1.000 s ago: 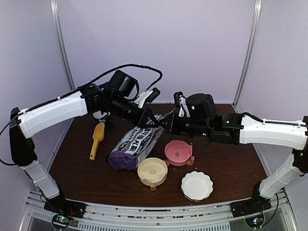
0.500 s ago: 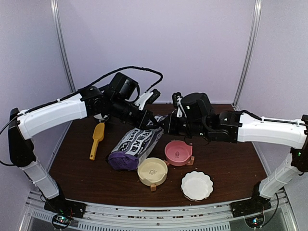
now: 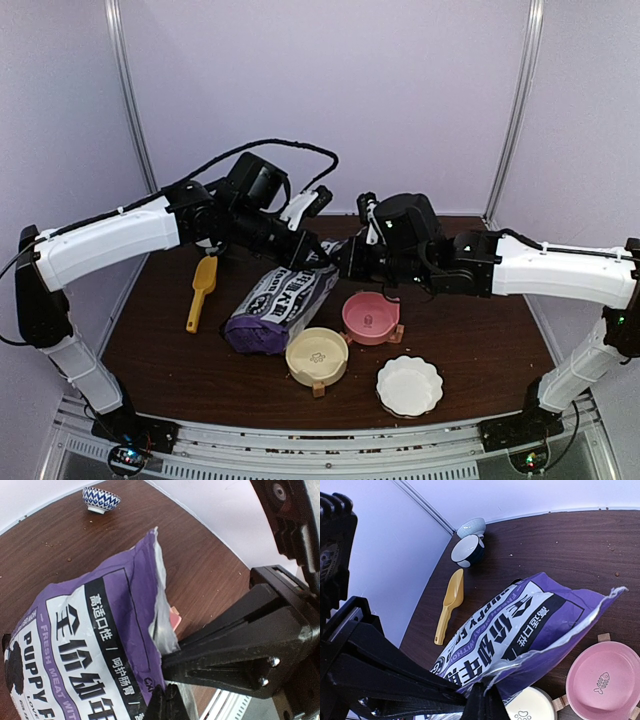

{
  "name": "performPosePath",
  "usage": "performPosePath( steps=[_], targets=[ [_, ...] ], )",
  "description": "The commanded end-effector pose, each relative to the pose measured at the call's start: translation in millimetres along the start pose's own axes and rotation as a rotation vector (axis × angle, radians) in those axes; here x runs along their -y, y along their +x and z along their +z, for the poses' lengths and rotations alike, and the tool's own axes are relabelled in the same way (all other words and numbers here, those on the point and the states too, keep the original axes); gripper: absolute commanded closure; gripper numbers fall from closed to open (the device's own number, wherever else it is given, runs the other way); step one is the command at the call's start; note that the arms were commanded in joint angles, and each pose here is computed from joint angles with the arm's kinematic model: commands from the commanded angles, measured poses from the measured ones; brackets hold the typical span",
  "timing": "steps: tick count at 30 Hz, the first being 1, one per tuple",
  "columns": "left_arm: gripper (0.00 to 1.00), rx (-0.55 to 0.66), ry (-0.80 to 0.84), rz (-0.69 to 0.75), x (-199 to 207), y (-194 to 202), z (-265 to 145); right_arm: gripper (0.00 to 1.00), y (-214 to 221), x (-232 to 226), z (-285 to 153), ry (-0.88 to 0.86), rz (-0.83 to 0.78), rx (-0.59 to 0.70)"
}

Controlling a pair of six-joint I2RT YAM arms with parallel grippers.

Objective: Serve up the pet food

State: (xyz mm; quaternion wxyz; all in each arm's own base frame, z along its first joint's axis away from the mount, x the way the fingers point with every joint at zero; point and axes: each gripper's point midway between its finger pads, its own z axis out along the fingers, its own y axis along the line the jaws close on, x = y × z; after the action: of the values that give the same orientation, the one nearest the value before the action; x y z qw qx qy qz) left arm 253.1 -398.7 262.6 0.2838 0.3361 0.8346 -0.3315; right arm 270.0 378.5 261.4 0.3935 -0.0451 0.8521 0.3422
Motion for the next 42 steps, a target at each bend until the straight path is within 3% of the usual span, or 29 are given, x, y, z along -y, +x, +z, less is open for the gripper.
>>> performPosePath(
  steps=[1,42],
  targets=[
    [1.00,0.125,-0.065,0.015,-10,-28,-28,1.00,39,54,5,0.216,-0.082,-0.126],
    [1.00,0.112,-0.254,-0.063,-46,-18,-29,1.00,54,73,-1,0.279,-0.086,-0.175]
  ],
)
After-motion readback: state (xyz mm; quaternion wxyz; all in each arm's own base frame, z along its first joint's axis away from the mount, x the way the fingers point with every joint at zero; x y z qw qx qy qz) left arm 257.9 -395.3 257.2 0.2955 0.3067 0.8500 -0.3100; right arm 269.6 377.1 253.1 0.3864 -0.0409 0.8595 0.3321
